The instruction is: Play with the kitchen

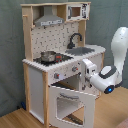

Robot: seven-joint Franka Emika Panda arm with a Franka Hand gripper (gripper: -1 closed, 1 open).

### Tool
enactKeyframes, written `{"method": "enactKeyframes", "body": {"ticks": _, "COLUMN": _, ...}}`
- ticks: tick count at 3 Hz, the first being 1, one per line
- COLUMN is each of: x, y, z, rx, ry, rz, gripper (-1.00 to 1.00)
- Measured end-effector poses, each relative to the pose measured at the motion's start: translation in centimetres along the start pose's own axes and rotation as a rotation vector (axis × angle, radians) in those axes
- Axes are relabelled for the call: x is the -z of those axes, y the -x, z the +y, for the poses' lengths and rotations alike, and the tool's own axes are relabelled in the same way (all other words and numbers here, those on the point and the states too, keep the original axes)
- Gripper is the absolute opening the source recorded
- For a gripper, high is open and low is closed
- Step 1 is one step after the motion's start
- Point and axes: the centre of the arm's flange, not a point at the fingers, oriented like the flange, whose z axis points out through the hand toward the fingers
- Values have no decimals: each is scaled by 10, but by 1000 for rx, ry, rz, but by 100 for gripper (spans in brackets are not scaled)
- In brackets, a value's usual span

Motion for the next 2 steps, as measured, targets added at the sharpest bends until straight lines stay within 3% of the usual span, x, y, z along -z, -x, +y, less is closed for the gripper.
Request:
{"method": "enactKeyframes", "body": {"ticks": 1, "x": 9, "y": -10, "z": 3, "rx": 83, "ry": -4, "rz": 38, "gripper": 100}}
{"method": "enactKeyframes", "body": {"ticks": 2, "x": 16, "y": 5, "z": -12, "rx": 178, "ry": -58, "rz": 79, "gripper": 100}}
